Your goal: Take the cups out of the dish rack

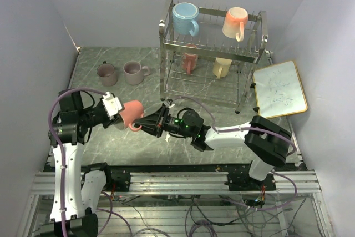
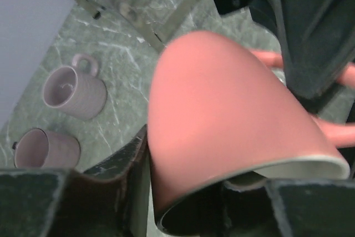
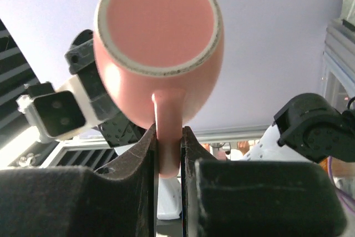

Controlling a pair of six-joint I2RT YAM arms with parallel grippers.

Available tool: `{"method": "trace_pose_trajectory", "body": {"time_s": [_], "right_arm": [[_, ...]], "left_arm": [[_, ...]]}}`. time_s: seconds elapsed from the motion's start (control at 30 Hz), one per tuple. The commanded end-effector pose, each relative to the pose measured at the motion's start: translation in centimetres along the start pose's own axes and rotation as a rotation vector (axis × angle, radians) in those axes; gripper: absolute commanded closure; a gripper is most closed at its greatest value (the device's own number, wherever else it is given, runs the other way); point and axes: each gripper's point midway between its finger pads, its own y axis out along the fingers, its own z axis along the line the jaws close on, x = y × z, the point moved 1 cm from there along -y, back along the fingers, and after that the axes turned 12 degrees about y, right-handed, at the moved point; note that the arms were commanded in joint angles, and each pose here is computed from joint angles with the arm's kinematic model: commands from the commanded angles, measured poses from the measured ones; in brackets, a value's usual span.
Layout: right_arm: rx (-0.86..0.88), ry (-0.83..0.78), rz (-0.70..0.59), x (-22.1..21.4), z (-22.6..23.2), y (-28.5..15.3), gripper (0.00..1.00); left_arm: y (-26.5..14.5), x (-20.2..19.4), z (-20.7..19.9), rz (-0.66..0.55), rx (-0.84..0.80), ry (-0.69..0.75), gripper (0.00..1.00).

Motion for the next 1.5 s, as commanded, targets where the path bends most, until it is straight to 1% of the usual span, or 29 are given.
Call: {"method": "trace_pose_trajectory", "body": {"time_s": [0.0,0.03,0.07,0.13,0.23,0.27,0.37,0.43,0.57,0.67,0.73,0.97,1.1,1.2,1.47], "right_arm": [[0.176,-0.022,0.144,-4.0,4.8,0.1,1.00],[0.171,-0.022,0.134,-3.8,4.6,0.1,1.00],[0.165,-0.026,0.124,-3.5,4.4,0.0,1.00],[0.148,-0.035,0.105,-3.2,3.9,-0.1,0.99],[0.108,-0.054,0.059,-2.0,3.2,-0.4,0.83],[0.086,-0.068,0.038,-1.5,2.8,-0.5,0.75],[0.012,-0.136,-0.037,0.7,1.8,-1.3,0.58],[-0.065,-0.188,-0.096,2.5,1.0,-2.2,0.51],[-0.173,-0.281,-0.243,6.0,0.7,-5.4,0.43],[-0.244,-0.377,-0.382,9.1,1.3,-8.3,0.40],[-0.294,-0.441,-0.454,10.7,1.7,-9.9,0.38],[-0.521,-0.735,-0.729,15.4,4.0,-15.0,0.31],[-0.619,-0.879,-0.844,17.0,5.6,-16.9,0.27],[-0.666,-0.935,-0.908,17.8,6.2,-18.1,0.25],[-0.726,-0.982,-0.974,19.2,6.2,-19.7,0.25]], "left_arm": [[0.2,0.6,0.3,-0.032,0.022,-0.032,0.76],[0.2,0.5,0.4,-0.023,0.025,-0.034,0.84],[0.2,0.2,0.4,-0.012,0.025,-0.035,0.91],[0.2,-0.3,0.4,0.016,0.020,-0.054,0.93],[0.2,-1.6,0.7,0.084,0.030,-0.135,0.93],[0.1,-2.5,1.1,0.131,0.050,-0.173,0.93],[-0.4,-5.4,1.7,0.284,0.069,-0.240,0.93],[-1.1,-7.5,2.6,0.411,0.110,-0.287,0.93],[-2.9,-11.5,3.6,0.660,0.151,-0.358,0.93],[-3.9,-13.8,4.3,0.812,0.162,-0.406,0.93],[-4.2,-15.1,4.7,0.883,0.165,-0.435,0.93],[-3.0,-20.2,5.7,1.064,0.122,-0.561,0.93],[-2.3,-22.4,6.0,1.107,0.096,-0.627,0.93],[-1.9,-23.9,6.4,1.123,0.102,-0.647,0.93],[-1.5,-26.9,7.5,1.184,0.111,-0.665,0.93]]}}
